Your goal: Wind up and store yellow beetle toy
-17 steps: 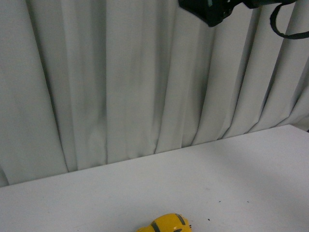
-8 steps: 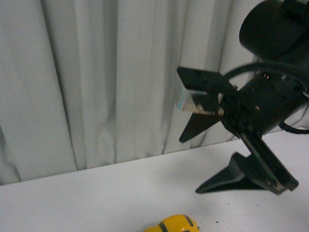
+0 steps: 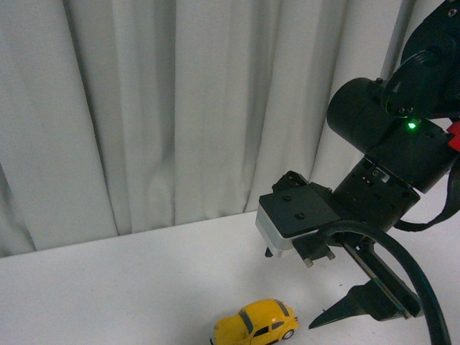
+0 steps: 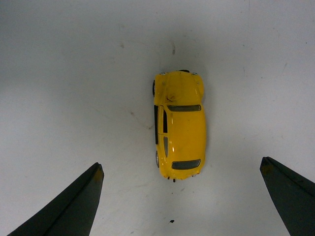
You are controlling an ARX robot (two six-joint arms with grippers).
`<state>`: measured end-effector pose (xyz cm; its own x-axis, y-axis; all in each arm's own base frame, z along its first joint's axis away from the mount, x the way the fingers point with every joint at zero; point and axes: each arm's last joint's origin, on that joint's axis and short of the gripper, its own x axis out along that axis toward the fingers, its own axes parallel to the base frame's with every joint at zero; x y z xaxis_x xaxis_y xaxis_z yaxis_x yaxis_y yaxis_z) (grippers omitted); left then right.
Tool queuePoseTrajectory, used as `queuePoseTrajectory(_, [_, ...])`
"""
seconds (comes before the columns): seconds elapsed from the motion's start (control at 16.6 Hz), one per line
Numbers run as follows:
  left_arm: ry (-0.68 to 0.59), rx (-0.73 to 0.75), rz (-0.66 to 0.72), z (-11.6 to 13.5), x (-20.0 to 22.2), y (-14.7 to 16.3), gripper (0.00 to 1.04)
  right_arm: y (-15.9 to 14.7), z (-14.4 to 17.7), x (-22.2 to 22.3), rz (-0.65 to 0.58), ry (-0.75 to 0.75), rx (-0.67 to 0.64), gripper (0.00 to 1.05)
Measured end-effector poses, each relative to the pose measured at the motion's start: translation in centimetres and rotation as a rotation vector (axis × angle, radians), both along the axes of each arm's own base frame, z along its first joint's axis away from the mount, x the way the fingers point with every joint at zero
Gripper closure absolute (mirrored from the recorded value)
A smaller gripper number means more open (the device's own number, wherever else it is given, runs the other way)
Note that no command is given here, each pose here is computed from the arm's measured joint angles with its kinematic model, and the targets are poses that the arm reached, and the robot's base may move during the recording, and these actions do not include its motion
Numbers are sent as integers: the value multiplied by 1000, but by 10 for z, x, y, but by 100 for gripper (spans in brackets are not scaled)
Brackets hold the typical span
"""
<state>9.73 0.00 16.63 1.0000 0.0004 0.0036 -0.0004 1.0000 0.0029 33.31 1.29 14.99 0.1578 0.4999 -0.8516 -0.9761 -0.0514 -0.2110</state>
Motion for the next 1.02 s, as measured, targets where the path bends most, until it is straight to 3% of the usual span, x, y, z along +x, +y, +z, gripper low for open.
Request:
queuePoseTrajectory(0.66, [0, 0, 0, 0, 0, 0, 7, 18, -54, 25, 62, 90, -8, 7])
queuePoseTrajectory(0.78, [0, 0, 0, 0, 0, 0, 7, 19, -66, 31, 82, 81, -63, 7])
queuePoseTrajectory(1.02, [0, 0, 0, 0, 0, 0, 7, 26, -72, 41, 101, 70, -66, 7])
